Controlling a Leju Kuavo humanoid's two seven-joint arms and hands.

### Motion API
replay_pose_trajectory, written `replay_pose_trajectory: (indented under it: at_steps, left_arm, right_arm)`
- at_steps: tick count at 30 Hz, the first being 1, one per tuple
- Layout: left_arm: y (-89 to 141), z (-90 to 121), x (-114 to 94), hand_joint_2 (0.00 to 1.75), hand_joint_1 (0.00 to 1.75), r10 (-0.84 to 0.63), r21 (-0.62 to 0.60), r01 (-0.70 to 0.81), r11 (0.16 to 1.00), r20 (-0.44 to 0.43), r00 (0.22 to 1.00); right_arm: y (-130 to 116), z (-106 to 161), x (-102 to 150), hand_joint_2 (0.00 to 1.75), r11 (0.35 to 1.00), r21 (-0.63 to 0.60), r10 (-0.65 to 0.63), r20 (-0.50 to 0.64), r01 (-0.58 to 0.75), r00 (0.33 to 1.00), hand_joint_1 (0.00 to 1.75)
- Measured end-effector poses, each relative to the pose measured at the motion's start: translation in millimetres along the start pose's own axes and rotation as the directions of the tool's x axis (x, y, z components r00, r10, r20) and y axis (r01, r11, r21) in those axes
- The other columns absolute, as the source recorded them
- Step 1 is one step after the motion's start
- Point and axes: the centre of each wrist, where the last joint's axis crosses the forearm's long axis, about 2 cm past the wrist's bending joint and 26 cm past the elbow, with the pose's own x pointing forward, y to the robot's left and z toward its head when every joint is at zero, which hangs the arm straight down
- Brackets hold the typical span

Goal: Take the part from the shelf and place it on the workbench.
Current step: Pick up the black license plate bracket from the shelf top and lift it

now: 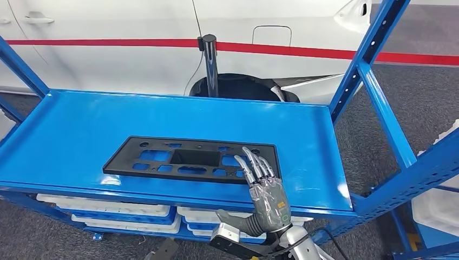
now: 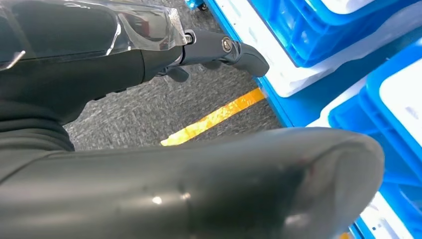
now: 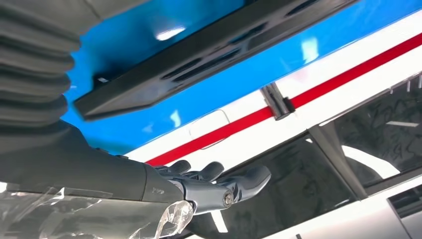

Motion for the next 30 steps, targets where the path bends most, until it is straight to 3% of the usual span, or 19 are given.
replay_pose_trajectory:
  at_steps: [17, 30]
  left_arm:
    - [9.7, -4.0, 6.0, 0.0, 0.0, 0.013, 0.019, -0.013, 1.0, 0.012, 1.0]
    - [24.2, -7.0, 5.1, 0.0, 0.0, -0.007, 0.044, 0.006, 0.999, 0.015, 1.0]
  right_arm:
    - [-4.2, -10.1, 1.7, 1.75, 1.0, -0.014, -0.022, 0.022, 0.022, 1.0, 0.0]
    - [-3.5, -22.1, 10.6, 1.75, 0.995, 0.072, -0.076, 0.062, 0.071, 0.995, 0.0]
